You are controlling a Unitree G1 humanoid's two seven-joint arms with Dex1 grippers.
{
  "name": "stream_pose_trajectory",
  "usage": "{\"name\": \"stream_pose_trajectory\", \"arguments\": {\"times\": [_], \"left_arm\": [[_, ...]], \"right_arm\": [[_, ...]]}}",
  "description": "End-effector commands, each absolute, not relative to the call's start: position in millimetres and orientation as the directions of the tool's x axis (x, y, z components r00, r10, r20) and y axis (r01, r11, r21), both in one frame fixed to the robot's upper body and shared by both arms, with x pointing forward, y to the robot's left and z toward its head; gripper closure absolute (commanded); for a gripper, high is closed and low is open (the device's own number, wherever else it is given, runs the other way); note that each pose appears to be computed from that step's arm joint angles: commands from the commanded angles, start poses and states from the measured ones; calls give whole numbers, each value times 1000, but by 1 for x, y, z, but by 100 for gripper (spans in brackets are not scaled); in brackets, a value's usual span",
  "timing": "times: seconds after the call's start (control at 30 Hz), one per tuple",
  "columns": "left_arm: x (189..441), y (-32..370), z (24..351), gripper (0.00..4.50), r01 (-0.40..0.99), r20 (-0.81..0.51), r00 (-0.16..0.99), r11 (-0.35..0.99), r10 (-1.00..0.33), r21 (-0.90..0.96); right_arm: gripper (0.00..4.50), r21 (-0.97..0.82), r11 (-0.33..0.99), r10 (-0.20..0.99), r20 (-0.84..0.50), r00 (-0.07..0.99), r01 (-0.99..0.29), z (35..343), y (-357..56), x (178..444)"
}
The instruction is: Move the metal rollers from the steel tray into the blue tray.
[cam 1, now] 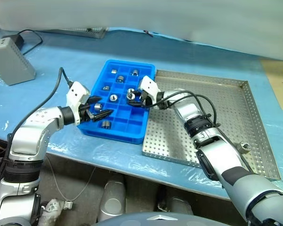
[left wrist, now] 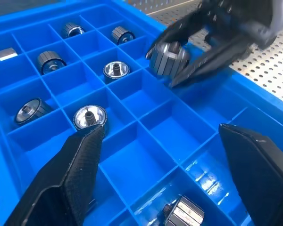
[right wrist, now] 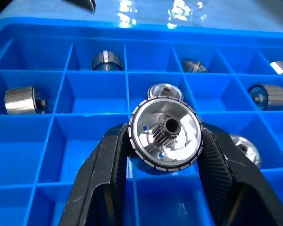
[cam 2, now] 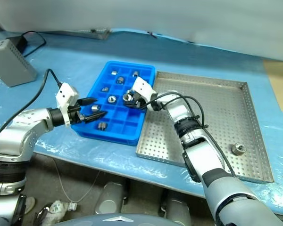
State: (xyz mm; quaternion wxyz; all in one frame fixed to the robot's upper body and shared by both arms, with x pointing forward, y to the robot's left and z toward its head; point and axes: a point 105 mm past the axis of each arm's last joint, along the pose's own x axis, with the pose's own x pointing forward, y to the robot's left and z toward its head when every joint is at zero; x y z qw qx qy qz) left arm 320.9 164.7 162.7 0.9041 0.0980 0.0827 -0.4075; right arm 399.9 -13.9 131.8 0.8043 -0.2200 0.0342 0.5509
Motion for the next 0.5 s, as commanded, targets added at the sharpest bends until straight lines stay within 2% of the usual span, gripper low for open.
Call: {"name": "stream_pose_trajectory", "arguments": {"times": [0.03,0.4,0.5], "left_arm": [[316,156,173,39,767,-203,641,629,-740,126],[326,145,171,39,803,-206,596,585,-776,116],[328,142,169,39,816,-204,578,567,-790,114]], "right_arm": [[278,-373,333,851,-277,446,-866,141,-24,410],[278,-364,329,860,-266,436,-871,141,-35,404],[172,-374,360,840,-268,472,-854,137,-44,406]]}}
